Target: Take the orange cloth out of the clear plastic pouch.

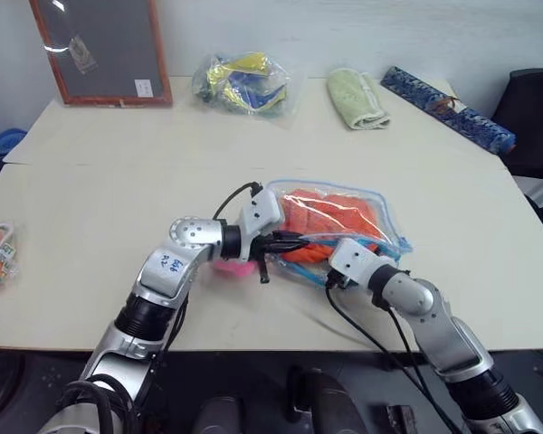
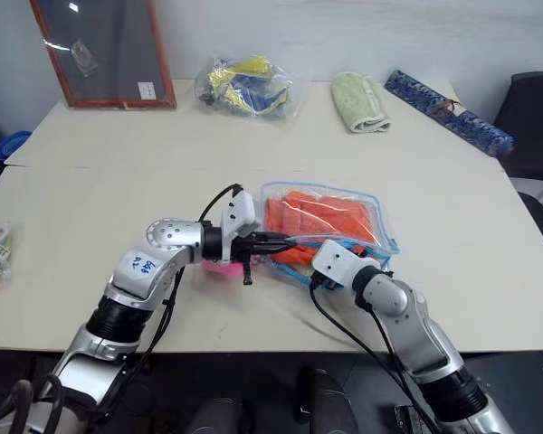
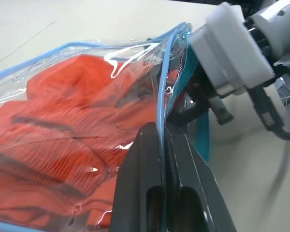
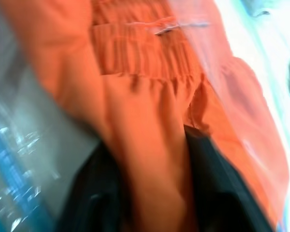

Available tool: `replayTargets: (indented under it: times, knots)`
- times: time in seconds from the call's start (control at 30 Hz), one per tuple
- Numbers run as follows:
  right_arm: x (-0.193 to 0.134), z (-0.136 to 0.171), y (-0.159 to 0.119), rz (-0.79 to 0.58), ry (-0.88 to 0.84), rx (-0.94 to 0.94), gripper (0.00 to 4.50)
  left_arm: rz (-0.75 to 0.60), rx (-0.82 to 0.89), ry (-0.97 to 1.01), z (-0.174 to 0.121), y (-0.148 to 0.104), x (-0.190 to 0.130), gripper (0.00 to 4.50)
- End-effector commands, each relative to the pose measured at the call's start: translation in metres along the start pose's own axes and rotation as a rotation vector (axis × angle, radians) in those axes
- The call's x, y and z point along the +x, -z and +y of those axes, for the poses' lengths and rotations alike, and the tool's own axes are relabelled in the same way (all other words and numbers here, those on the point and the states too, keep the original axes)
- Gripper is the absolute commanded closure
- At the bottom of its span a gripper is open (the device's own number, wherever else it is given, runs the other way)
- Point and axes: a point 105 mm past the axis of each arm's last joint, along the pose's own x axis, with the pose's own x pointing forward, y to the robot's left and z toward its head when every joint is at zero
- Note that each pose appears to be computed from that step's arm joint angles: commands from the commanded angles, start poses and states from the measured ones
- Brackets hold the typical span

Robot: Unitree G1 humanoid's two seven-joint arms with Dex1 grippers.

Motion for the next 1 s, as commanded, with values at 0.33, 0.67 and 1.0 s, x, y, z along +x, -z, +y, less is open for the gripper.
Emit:
replayTargets:
  times: [0.33, 0.67, 1.0]
  knots:
    - [-0.07, 0.048, -0.027, -0.246, -0.512, -0.372, 4.46, 0.011, 0.042, -0.334, 0.08, -0.009, -0.014, 4.5]
    - [-0.082, 0.063, -0.023, -0.258, -0.659, -0.382, 4.46, -0.094, 0.112, -0.263, 0.067, -0.037, 0.01, 4.5]
    - [-0.046, 0.052, -0.018, -0.222, -0.592, -0.426, 4.46, -0.167, 0.091, 0.163, -0.014, -0.054, 0.026, 4.5]
